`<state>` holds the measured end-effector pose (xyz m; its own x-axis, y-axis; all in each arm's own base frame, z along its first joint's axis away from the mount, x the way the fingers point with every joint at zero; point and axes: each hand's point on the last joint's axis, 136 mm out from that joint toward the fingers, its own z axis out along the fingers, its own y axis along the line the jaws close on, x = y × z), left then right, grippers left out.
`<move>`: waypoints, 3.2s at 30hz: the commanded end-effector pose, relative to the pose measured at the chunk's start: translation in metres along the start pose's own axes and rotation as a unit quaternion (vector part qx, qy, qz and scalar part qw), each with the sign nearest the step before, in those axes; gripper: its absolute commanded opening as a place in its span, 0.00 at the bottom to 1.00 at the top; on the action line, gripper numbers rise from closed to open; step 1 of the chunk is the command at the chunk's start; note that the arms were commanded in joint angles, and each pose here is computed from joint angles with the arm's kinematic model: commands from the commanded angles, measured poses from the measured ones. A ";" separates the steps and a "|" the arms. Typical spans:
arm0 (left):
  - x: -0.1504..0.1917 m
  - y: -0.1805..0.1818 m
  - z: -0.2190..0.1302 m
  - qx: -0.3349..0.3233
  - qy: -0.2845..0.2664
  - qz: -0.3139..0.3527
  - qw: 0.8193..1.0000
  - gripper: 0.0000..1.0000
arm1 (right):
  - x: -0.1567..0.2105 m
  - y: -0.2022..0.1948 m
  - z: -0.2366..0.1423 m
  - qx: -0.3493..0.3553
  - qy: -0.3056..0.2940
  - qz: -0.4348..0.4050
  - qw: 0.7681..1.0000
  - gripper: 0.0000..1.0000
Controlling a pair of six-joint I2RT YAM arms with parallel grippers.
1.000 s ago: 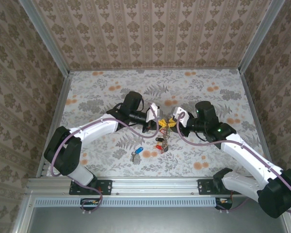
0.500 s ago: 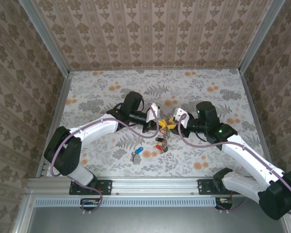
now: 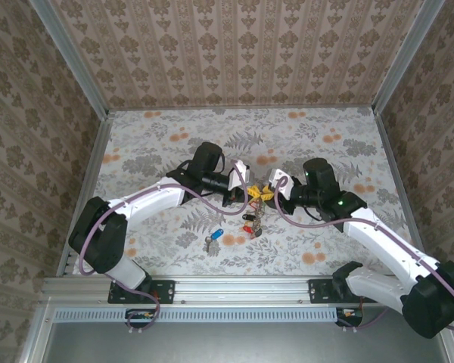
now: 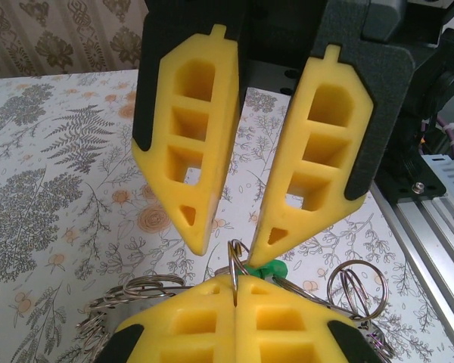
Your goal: Put the keys on the keyring
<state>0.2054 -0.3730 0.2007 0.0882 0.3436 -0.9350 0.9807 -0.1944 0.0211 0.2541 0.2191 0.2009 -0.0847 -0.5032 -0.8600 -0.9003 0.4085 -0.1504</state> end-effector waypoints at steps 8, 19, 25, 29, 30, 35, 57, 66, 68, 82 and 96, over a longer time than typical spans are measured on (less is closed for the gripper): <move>-0.042 -0.005 -0.010 0.002 -0.045 0.063 0.997 0.00 | 0.008 -0.002 0.004 -0.001 0.015 -0.005 1.000 0.03; -0.025 0.001 -0.005 0.003 -0.002 0.046 0.999 0.18 | -0.006 0.005 -0.001 -0.020 0.025 -0.028 0.999 0.00; -0.019 -0.002 -0.003 0.014 0.013 0.039 0.999 0.22 | -0.010 0.003 -0.001 -0.012 0.022 -0.034 0.999 0.00; -0.019 -0.001 -0.005 0.011 0.013 0.037 0.999 0.24 | -0.009 0.000 0.000 -0.004 0.022 -0.034 0.999 0.00; -0.018 -0.001 -0.006 0.011 0.014 0.036 0.999 0.24 | -0.009 0.000 0.000 -0.003 0.022 -0.034 0.999 0.00; -0.013 -0.001 -0.004 0.018 0.018 0.025 0.999 0.26 | -0.014 0.002 -0.001 -0.007 0.010 -0.035 0.999 0.00; -0.010 0.006 -0.001 0.023 0.019 0.001 1.000 0.00 | -0.031 0.009 -0.007 -0.017 -0.038 -0.036 0.999 0.00; -0.032 0.004 -0.014 0.027 -0.054 0.008 0.998 0.00 | 0.000 0.008 -0.001 0.010 -0.021 -0.010 1.000 0.13; -0.036 0.003 -0.014 0.032 -0.063 0.011 0.997 0.00 | 0.002 0.008 0.002 0.008 -0.025 -0.004 1.000 0.14; -0.042 0.000 -0.017 0.046 -0.087 0.017 0.995 0.00 | 0.007 -0.005 0.007 0.023 -0.028 0.012 0.999 0.06; -0.009 0.009 -0.010 0.019 0.006 0.010 1.000 0.24 | -0.009 -0.001 -0.001 -0.002 -0.004 -0.022 1.000 0.00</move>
<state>0.2168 -0.3696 0.2064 0.0652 0.3385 -0.9387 0.9764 -0.2157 -0.0099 0.2549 0.2177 0.1905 -0.0993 -0.5106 -0.8541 -0.8974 0.4167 -0.1448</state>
